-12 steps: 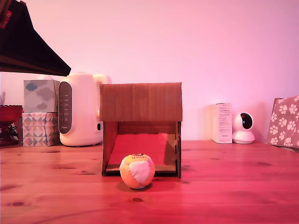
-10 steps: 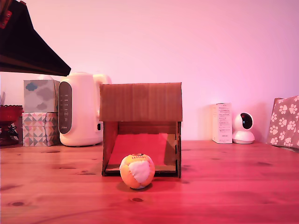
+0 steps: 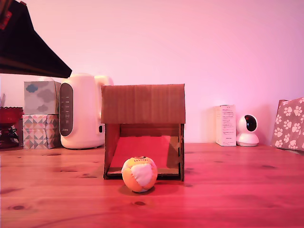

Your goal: Drop the footbag into the cardboard dice tower

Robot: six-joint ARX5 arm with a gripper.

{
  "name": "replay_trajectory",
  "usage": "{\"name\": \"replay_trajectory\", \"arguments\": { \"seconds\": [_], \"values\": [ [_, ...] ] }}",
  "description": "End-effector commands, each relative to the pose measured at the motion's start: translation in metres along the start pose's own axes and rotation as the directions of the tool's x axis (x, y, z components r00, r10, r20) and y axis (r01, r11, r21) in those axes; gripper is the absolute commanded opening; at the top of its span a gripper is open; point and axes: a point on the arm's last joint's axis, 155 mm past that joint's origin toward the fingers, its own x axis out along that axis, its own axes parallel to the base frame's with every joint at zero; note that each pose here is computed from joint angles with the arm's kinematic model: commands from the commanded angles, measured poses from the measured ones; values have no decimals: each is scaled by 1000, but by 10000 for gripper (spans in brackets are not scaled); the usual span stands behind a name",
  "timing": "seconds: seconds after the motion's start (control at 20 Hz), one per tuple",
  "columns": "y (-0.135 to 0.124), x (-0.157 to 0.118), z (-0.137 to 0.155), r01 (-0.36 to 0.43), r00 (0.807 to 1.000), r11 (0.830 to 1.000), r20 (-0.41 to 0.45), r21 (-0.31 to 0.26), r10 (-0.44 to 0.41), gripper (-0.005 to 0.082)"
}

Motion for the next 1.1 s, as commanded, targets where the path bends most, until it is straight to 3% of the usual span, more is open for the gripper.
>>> {"name": "replay_trajectory", "arguments": {
  "seconds": [0.0, 0.2, 0.55, 0.8, 0.85, 0.9, 1.0, 1.05],
  "values": [
    [1, 6, -8, 0, 1000, 1000, -25, 20, 1, -24],
    [2, 24, -5, 10, 1000, 999, 1, 41, -10, -24],
    [-4, 71, -42, 61, 994, 997, -92, 53, -56, -24],
    [-9, 78, -53, 77, 990, 996, -119, 53, -71, -18],
    [-10, 79, -52, 82, 991, 995, -114, 54, -75, 65],
    [-10, 79, -50, 84, 991, 995, -108, 55, -78, 229],
    [-10, 80, -45, 84, 993, 995, -85, 62, -78, 692],
    [-9, 80, -44, 78, 994, 995, -80, 64, -73, 805]
  ]
}}
